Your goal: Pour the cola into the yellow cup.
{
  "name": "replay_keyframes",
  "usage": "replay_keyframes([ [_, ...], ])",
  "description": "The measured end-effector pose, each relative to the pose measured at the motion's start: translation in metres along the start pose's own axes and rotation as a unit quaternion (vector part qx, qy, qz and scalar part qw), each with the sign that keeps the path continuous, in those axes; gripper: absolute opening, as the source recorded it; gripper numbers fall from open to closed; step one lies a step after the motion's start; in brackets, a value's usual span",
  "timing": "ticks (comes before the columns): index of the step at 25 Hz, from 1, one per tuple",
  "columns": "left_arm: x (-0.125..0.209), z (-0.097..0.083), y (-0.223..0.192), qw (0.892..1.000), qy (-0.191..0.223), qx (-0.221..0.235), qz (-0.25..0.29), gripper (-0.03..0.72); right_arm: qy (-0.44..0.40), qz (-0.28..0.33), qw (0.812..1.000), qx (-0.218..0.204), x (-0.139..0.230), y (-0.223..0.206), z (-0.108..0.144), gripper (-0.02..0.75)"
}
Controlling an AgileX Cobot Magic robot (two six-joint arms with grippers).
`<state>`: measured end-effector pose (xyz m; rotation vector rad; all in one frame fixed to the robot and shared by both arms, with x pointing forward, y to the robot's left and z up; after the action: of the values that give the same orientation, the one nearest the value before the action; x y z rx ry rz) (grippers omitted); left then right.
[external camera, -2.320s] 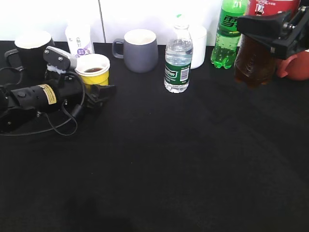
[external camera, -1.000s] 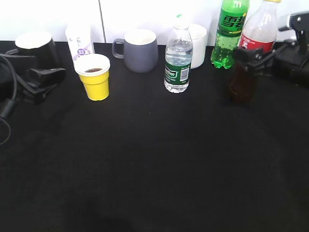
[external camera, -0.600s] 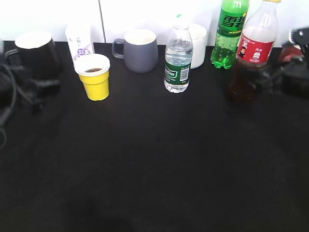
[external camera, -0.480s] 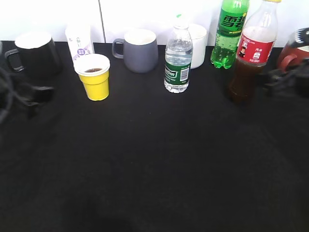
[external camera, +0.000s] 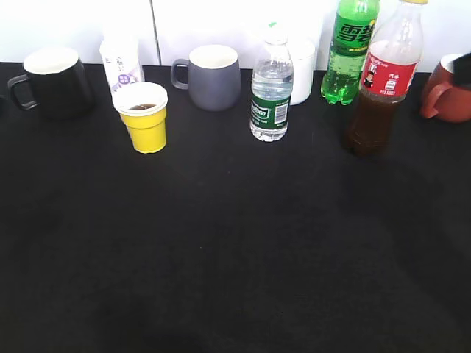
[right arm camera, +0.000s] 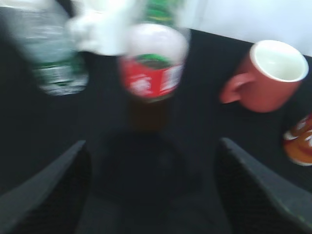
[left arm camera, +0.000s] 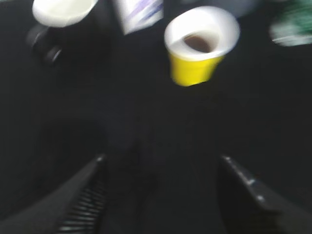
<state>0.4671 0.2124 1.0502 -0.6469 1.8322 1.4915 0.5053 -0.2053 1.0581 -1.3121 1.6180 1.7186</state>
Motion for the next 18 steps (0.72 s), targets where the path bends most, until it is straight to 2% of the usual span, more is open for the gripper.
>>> replay_keyframes([
  [1, -0.001, 0.0, 0.01, 1.0, -0.001, 0.005, -0.011, 0.487, -0.005, -0.007, 1.0, -0.004, -0.001, 0.011, 0.001, 0.596],
  [3, 0.001, 0.011, 0.061, 0.998, -0.003, 0.015, -0.066, 0.478, -0.028, -0.047, 0.999, 0.0, -0.002, 0.066, -0.008, 0.596],
  [5, 0.012, 0.019, 0.076, 0.997, -0.012, 0.01, -0.069, 0.478, -0.024, -0.044, 0.999, 0.006, 0.012, 0.094, -0.015, 0.596],
  [7, 0.052, 0.032, 0.084, 0.998, -0.014, 0.007, -0.054, 0.478, -0.019, -0.014, 0.999, 0.021, 0.048, 0.133, -0.026, 0.596],
  [9, 0.08, 0.036, 0.083, 0.999, -0.013, 0.015, -0.042, 0.478, -0.027, -0.019, 0.999, 0.024, 0.065, 0.151, -0.029, 0.596],
  [10, 0.098, 0.034, 0.089, 0.998, -0.017, 0.035, -0.045, 0.478, -0.035, -0.016, 0.999, 0.022, 0.091, 0.161, -0.029, 0.596],
  [13, 0.113, 0.035, 0.097, 0.996, -0.044, 0.05, -0.055, 0.478, -0.048, -0.018, 0.999, 0.009, 0.136, 0.164, -0.022, 0.595],
  [15, 0.129, 0.034, 0.086, 0.997, -0.048, 0.051, -0.022, 0.478, -0.049, -0.019, 0.999, 0.008, 0.152, 0.158, -0.02, 0.595],
  [18, 0.131, 0.027, 0.079, 0.996, -0.057, 0.069, -0.027, 0.478, -0.047, -0.017, 0.999, 0.003, 0.155, 0.151, -0.016, 0.595],
])
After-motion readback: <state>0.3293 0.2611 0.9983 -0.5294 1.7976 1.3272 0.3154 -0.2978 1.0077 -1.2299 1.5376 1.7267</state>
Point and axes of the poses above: a point on each arm's last joint axis where the gripper is mounted, y pointing back along that axis away from the gripper, z along the wrist's bending axis when the last joint is at zero, x = y × z, the point moved 10 cm from there along -y, pointing out along that axis toward the gripper, and after that the axes turned 7 degrees about y, right-handed, at the moved point
